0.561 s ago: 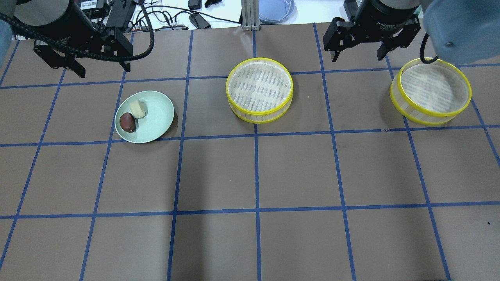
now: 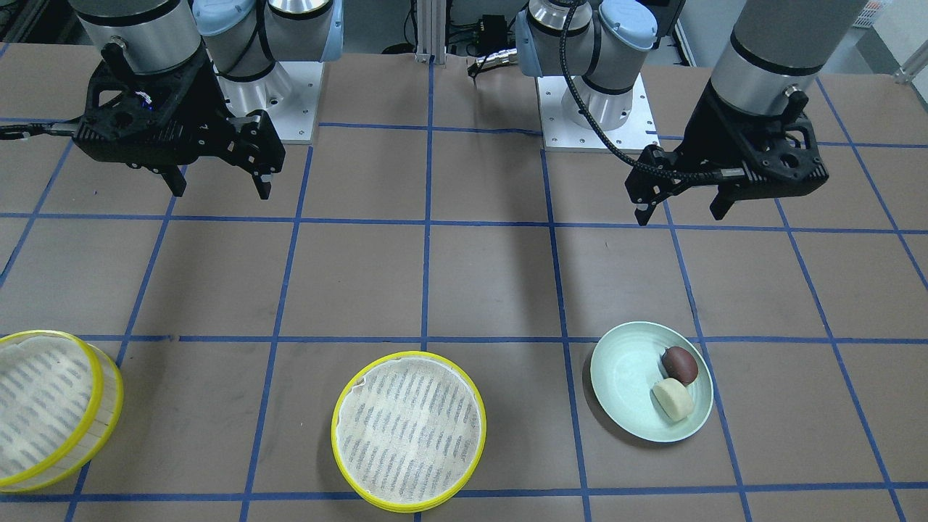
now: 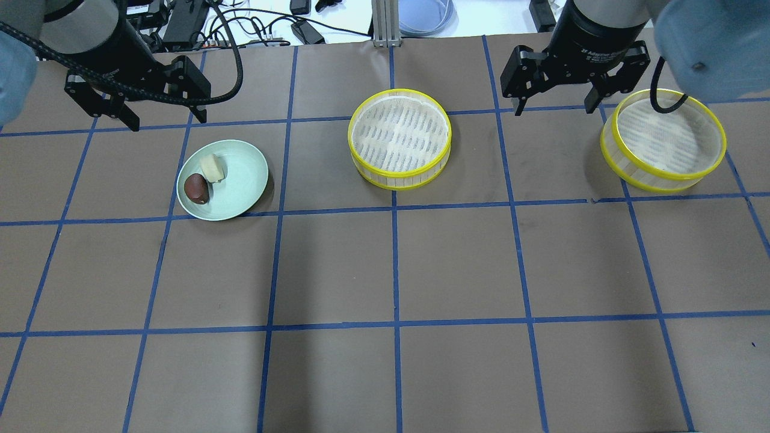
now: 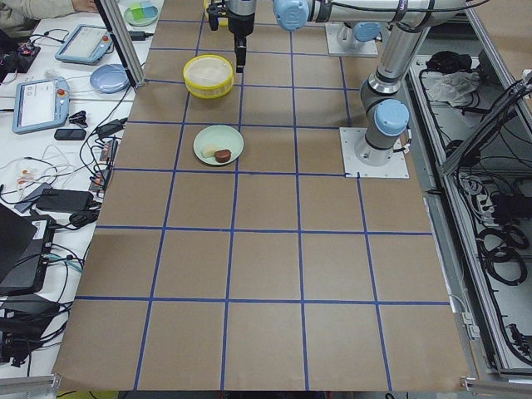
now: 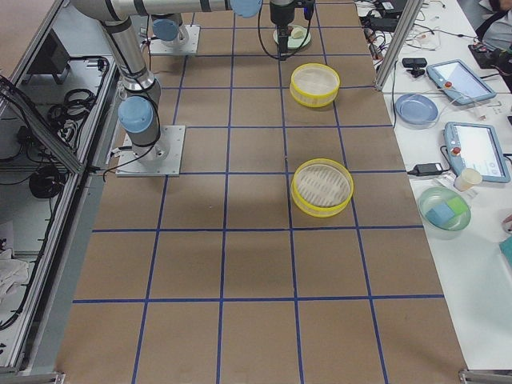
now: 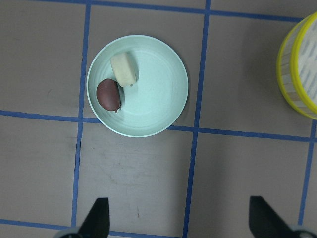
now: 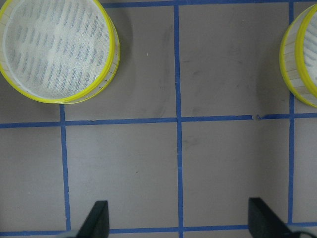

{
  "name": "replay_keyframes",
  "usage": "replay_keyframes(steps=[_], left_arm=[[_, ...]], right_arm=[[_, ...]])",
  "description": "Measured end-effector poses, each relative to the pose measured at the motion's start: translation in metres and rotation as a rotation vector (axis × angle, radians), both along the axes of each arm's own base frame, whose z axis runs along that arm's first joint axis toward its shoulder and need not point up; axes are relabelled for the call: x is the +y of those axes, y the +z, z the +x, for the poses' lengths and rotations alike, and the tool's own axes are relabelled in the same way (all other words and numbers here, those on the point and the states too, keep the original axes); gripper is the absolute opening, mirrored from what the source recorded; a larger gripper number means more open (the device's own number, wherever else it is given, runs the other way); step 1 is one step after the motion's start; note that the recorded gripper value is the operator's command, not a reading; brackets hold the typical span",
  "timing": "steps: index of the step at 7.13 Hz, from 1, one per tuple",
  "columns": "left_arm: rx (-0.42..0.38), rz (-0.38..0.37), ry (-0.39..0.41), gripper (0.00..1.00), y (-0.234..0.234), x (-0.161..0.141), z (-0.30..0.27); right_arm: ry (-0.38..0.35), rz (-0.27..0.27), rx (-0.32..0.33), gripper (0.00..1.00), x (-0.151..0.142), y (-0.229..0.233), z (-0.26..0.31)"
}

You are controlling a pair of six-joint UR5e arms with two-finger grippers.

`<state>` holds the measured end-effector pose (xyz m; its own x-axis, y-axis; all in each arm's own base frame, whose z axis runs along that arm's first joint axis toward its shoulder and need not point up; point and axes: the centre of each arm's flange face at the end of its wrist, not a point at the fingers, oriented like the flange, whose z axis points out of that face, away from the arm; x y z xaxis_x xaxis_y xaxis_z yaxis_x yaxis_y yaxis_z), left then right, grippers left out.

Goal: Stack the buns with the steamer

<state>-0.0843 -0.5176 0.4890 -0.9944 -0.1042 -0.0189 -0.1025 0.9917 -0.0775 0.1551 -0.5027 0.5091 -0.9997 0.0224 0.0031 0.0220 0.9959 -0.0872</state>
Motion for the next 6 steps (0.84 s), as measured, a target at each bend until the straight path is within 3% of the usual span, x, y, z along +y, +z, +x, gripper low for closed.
replay_keyframes(steps=[3,4,6], left_arm=[[-0.004,0.05,-0.03,1.0,-0.032,-0.005,0.012],[-0.003,0.056,-0.017,1.0,-0.043,-0.014,0.022],[-0.003,0.032,0.031,1.0,-0.084,-0.049,0.054]], right_arm=[[-0.015,-0.09,0.004,1.0,-0.023,0.005,-0.04],[-0.008,-0.091,0.013,1.0,-0.035,0.001,-0.079],[-0.028,-0.044,0.029,1.0,-0.057,-0.025,-0.183]])
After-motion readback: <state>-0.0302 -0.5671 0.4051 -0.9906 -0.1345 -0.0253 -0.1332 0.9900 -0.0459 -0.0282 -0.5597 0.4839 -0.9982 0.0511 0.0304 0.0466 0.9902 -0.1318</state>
